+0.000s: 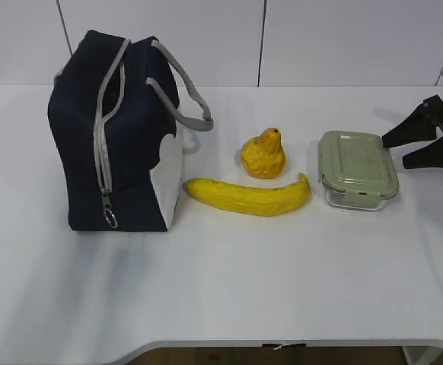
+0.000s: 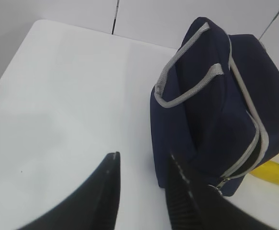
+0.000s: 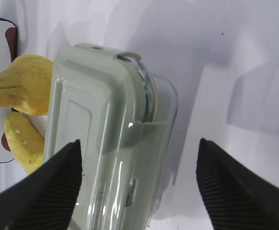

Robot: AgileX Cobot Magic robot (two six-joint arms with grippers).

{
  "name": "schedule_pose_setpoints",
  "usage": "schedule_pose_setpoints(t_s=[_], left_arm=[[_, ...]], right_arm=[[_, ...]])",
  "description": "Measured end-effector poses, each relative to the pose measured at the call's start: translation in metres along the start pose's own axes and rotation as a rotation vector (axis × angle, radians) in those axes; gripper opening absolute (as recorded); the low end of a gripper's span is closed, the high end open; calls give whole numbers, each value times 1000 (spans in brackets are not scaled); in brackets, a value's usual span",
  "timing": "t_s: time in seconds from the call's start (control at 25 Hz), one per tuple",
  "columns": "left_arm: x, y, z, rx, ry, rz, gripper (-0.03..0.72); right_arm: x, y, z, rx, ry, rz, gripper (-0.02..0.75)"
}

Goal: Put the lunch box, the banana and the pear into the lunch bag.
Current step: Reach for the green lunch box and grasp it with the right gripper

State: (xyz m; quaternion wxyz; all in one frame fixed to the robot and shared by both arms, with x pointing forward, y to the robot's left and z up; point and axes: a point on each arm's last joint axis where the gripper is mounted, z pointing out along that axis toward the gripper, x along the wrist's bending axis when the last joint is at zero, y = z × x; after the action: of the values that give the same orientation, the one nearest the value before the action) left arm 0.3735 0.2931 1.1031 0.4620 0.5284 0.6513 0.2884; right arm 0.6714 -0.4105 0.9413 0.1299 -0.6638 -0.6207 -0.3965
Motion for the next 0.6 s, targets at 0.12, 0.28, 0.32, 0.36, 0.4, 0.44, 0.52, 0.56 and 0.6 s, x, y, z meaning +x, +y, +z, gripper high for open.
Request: schedule_pose_setpoints(t_s=[0.12, 0.28, 0.32, 0.36, 0.4, 0.44, 0.52, 0.56, 0.6], left_arm=[[0, 1, 2, -2, 1, -2, 248], [1, 0, 6, 11, 5, -5, 248], [1, 1, 6, 6, 4, -8, 248], [1, 1, 6, 3, 3, -10, 248], [1, 2, 6, -4, 1, -13, 248], [1, 2, 6, -7, 1, -14, 248], [0, 2, 6, -10, 0, -16, 248], [0, 2, 6, -10, 0, -16, 248], [0, 2, 6, -11, 0, -16, 248]], right_arm=[[0, 0, 0, 0, 0, 6, 587], [0, 0, 0, 0, 0, 12, 587], [0, 0, 0, 1, 0, 13, 587], [0, -1, 0, 3, 1, 15, 587], [1, -2, 0, 4, 1, 17, 587], [2, -4, -1, 6, 0, 17, 587], [6, -6, -4, 6, 0, 19, 587], [8, -6, -6, 2, -1, 14, 587], [9, -6, -6, 1, 1, 15, 587]])
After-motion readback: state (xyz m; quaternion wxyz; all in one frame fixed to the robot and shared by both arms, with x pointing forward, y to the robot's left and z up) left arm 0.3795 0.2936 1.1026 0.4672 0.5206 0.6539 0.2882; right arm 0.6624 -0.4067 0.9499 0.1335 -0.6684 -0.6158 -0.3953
